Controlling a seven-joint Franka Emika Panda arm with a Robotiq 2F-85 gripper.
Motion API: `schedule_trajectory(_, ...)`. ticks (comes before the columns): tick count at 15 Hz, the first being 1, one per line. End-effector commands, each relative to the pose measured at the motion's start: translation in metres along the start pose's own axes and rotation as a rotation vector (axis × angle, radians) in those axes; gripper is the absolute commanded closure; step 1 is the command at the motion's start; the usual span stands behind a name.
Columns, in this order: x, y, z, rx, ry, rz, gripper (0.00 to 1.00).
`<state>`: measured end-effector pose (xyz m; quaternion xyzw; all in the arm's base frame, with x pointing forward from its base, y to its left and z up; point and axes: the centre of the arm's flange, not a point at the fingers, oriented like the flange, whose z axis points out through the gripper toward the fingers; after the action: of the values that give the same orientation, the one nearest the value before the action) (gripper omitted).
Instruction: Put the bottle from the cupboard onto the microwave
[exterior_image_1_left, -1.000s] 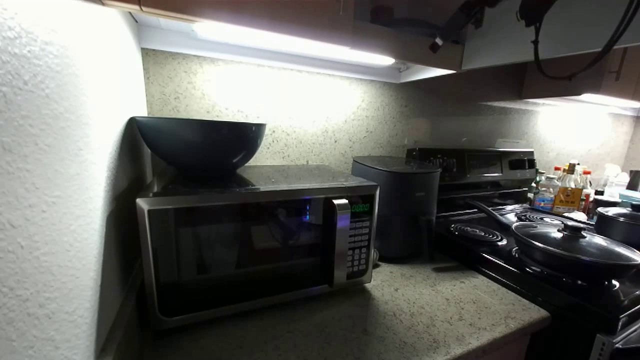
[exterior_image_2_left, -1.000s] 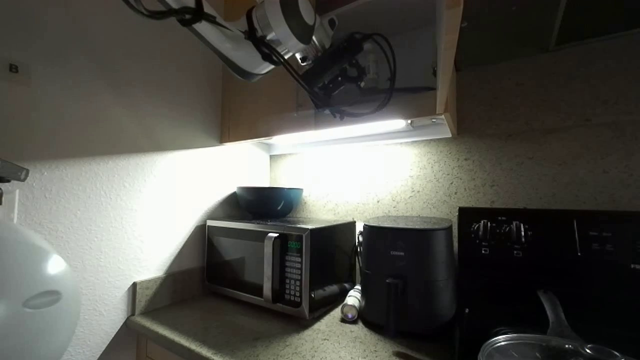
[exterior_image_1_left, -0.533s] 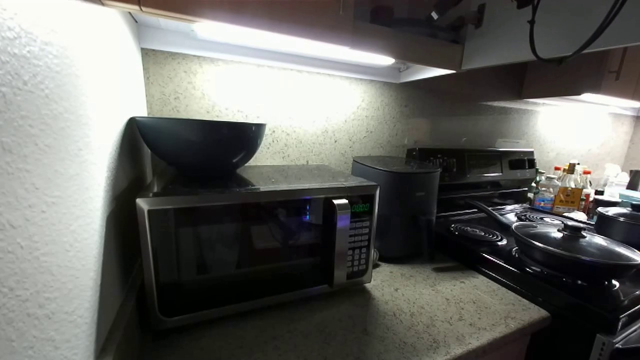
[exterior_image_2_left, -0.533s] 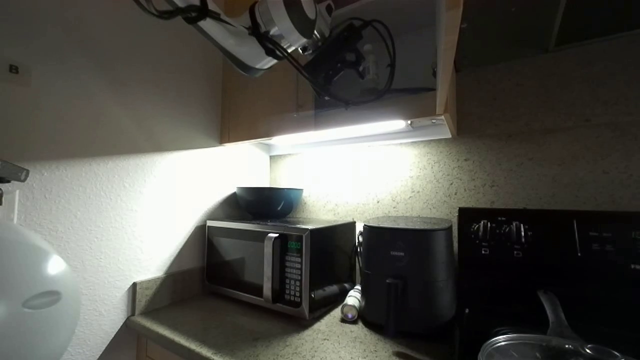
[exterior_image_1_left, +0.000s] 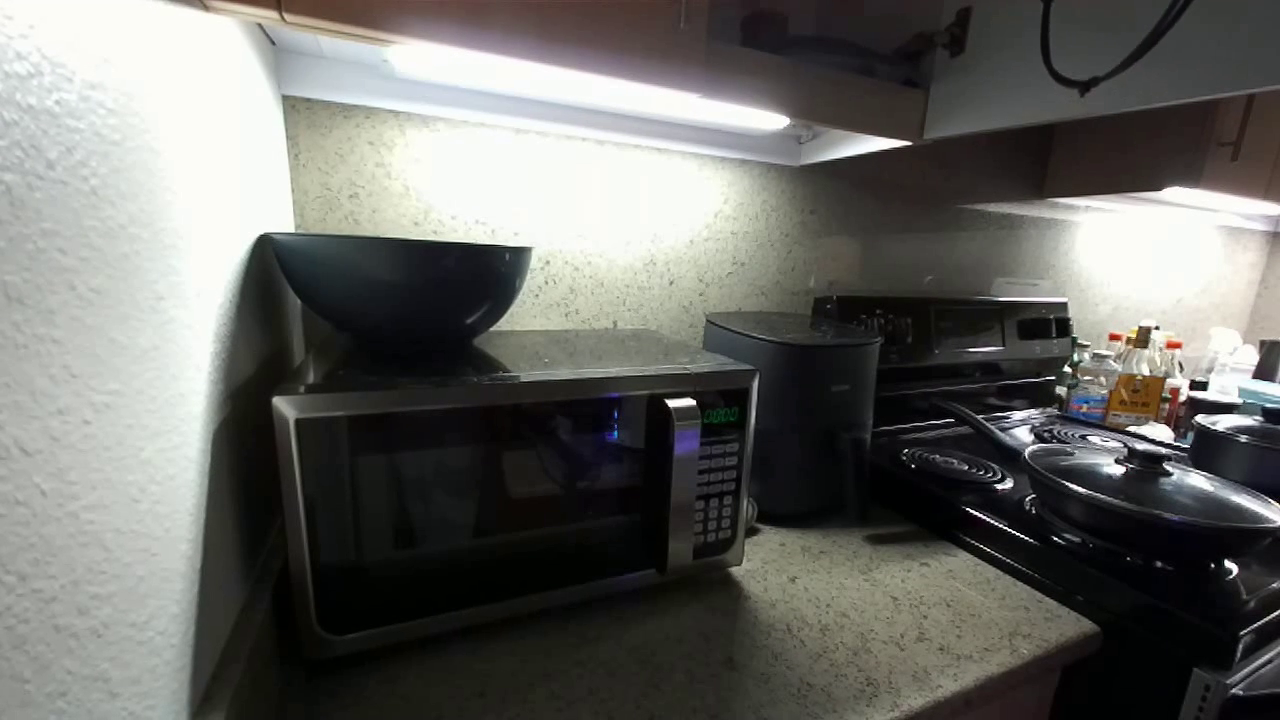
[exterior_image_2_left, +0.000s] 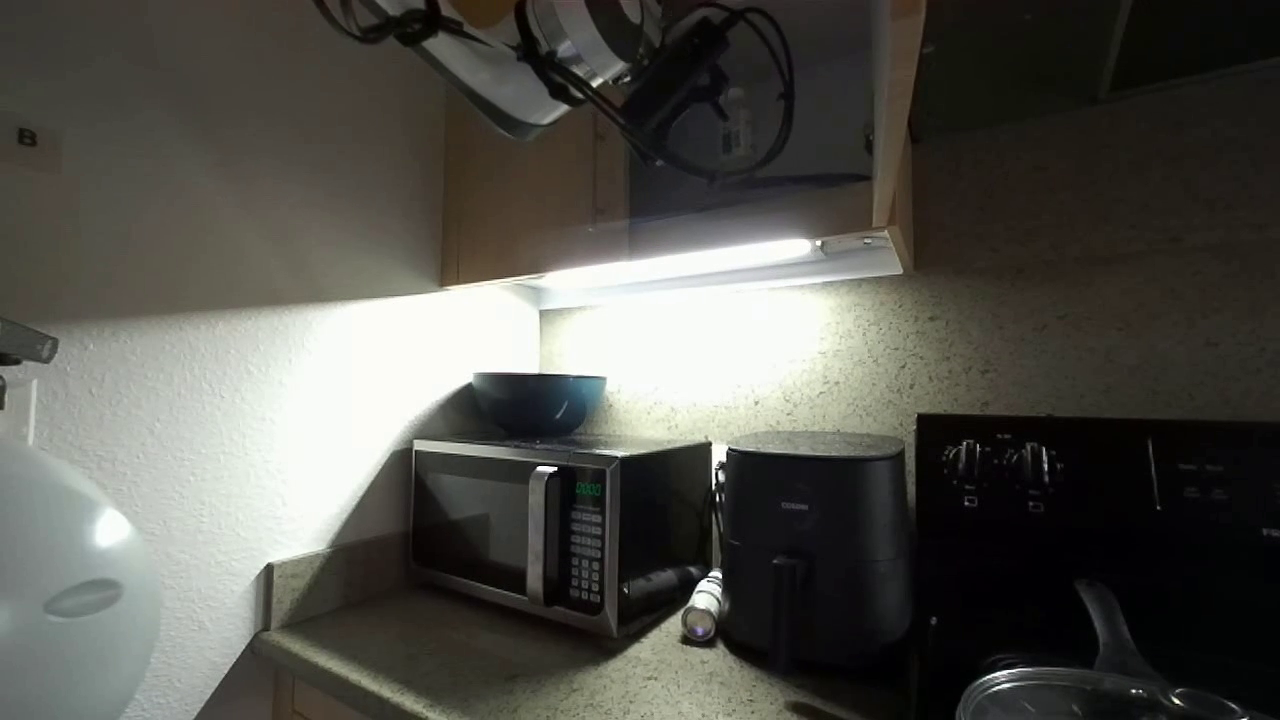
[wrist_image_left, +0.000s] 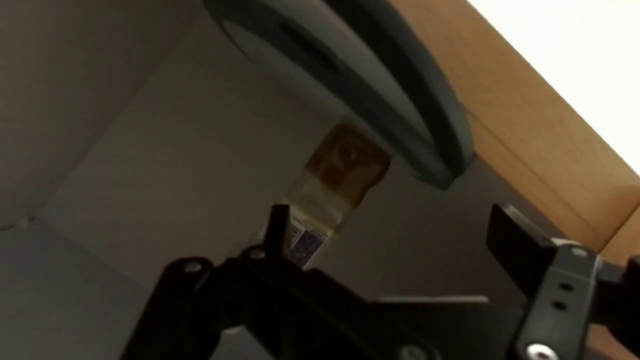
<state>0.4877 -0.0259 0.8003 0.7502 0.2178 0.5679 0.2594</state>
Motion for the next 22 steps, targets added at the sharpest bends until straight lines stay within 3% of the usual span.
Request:
schedule_trajectory(1,0.036,0.021,0.028,-0.030,0.073,-0.059,0.00)
schedule_trajectory(5,0.076,0.025,0.051,-0.032,0.111,-0.083,0.00)
schedule_trajectory(6,0.054,0.010,0.029,-0.027,0.090,-0.047,0.00)
schedule_trajectory(11,0.057,0.010,0.035,-0.029,0.092,-0.048,0.00)
schedule_trajectory(13,0.065,0.007,0.047,-0.035,0.116,0.011,0.00)
schedule_trajectory(18,0.080,0.007,0.080,0.039,0.138,0.223,0.00)
schedule_trajectory(22,0.071,0.000,0.081,0.038,0.119,0.221,0.00)
